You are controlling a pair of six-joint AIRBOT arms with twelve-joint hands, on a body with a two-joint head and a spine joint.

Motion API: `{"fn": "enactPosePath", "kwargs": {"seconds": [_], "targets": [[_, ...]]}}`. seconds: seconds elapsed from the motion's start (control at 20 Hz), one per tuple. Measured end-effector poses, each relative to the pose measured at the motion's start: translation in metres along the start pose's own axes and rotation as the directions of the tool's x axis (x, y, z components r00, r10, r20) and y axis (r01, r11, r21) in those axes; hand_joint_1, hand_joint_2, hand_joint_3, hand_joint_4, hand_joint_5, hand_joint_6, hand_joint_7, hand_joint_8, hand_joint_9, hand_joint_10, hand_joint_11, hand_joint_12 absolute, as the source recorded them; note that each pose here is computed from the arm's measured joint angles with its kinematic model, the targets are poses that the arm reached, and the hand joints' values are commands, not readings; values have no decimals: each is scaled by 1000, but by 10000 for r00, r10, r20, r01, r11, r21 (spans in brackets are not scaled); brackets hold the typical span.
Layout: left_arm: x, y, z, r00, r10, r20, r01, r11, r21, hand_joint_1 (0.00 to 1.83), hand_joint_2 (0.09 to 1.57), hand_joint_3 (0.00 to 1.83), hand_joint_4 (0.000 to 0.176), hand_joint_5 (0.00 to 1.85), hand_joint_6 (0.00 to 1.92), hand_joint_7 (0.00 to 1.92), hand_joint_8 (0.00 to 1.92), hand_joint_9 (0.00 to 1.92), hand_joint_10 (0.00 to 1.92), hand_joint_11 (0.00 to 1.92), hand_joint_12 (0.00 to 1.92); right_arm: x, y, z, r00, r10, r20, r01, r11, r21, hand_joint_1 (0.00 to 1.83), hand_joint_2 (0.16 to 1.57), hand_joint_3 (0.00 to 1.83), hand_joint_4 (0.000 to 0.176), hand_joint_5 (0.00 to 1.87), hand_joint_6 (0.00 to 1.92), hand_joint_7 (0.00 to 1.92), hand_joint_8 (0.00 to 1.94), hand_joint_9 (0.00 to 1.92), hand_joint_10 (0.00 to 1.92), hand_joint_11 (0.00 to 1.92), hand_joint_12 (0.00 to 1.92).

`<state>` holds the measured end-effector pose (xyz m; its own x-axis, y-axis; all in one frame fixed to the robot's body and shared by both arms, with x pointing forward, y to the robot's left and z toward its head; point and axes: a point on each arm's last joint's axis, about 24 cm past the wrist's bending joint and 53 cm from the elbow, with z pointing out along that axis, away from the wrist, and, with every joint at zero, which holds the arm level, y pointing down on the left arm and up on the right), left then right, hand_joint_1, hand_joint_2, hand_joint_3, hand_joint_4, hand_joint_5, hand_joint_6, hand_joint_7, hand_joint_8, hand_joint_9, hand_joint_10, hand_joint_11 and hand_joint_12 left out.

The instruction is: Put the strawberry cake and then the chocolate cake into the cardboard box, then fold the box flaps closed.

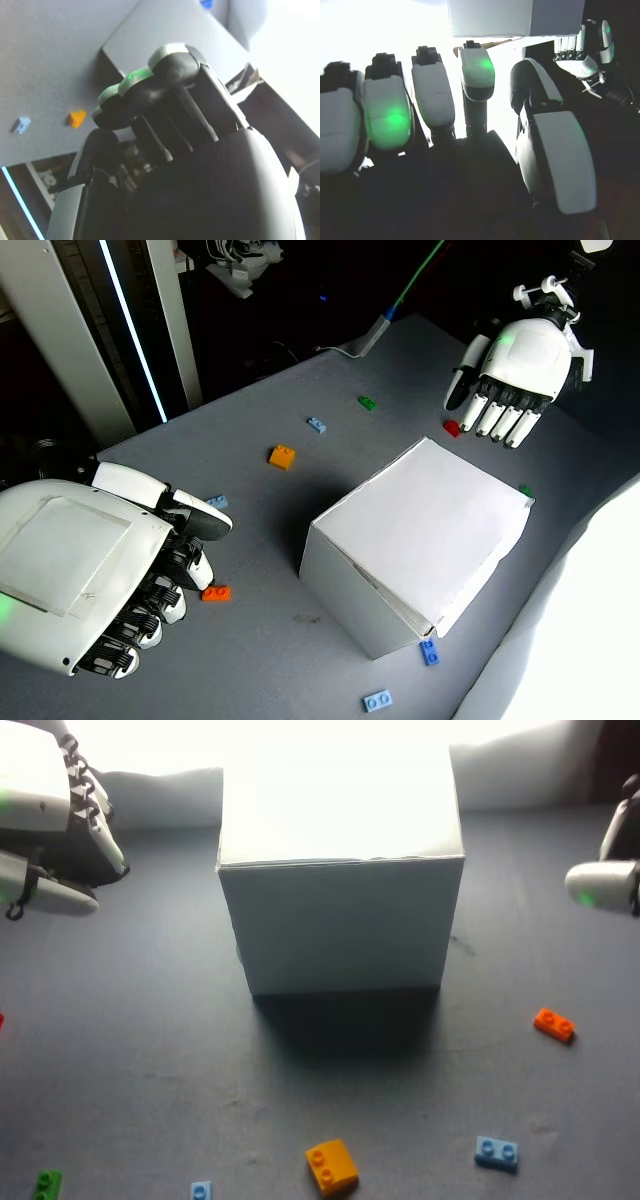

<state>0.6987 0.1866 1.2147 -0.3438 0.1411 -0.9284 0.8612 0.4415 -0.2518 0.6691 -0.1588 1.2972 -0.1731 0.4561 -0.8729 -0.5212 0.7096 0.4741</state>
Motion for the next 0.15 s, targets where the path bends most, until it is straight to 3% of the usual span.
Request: {"fn": "enactPosePath", "kwargs": {"seconds": [0.15], "targets": [[5,-1,0,9999,32,-163,-31,10000,49,167,1492,6,0,906,1818,1069,1710,1040,1861,896,1921,17,8,2,9952,-828,-528,812,9962,-318,3,1327,1,176,1315,1881,1493,1941,1553,1921,1569,1921]]}}
